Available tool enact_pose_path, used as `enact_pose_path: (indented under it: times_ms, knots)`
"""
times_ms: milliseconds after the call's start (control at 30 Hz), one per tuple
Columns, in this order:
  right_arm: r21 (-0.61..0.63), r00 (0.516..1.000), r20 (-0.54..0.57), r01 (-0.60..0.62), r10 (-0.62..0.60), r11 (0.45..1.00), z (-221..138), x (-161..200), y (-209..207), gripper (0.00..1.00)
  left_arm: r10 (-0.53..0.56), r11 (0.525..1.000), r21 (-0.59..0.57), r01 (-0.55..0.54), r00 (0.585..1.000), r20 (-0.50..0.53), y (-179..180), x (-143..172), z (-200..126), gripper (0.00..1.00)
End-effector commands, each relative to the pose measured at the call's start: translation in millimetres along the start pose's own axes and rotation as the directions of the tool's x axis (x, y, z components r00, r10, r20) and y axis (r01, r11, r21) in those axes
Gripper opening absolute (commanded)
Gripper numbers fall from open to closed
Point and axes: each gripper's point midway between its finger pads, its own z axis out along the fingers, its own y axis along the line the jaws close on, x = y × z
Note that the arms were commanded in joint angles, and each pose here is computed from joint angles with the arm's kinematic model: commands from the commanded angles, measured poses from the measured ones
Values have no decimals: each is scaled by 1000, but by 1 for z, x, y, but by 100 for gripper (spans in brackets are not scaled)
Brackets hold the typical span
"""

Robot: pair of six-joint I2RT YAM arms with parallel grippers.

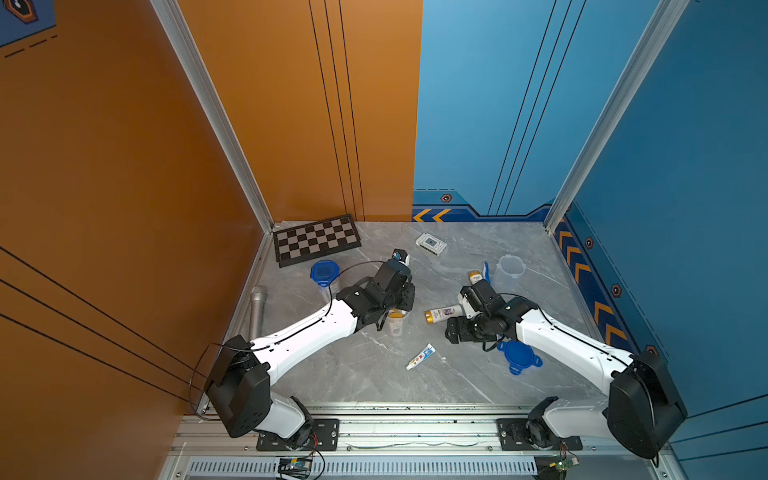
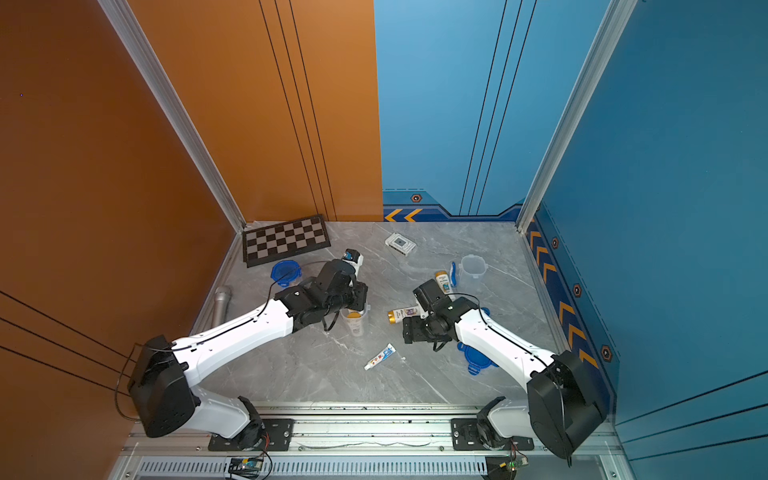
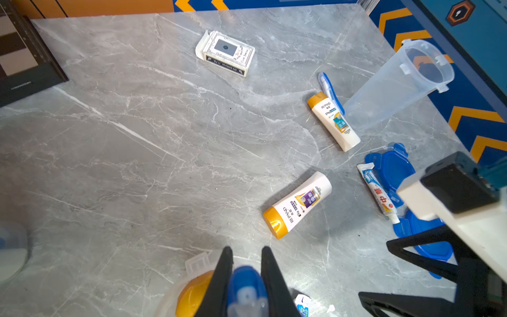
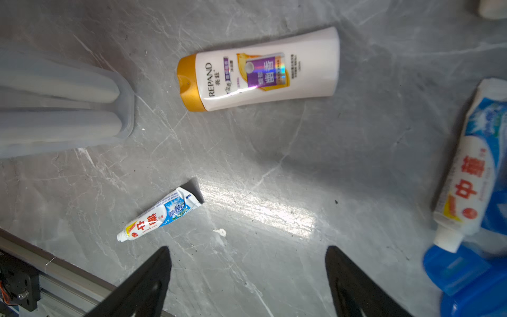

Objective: Pack away toiletry kits
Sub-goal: Place the toiletry item into the container, then pick up the toiletry item from the center of the board.

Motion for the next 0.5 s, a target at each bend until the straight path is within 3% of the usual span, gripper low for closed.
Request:
enact_pose_path:
  times_ms: [0, 133, 333, 467]
  knots:
    - [15, 999, -37, -11, 12, 1000, 2, 9, -6, 90, -3, 1000, 14, 3, 1000, -13, -4, 9, 2, 30]
    - [17, 999, -32, -14, 15, 1000, 1, 7, -8, 90, -2, 1000, 20, 2, 1000, -8, -3, 9, -4, 50]
    - [14, 1000, -19, -18, 18, 1000, -1, 3, -8, 90, 52, 996, 70, -50, 998, -28, -13, 4, -31, 60]
    - [11, 1000, -15, -22, 22, 1000, -3, 3, -10, 91, 152, 979, 155, -133, 981, -124, -26, 26, -63, 73]
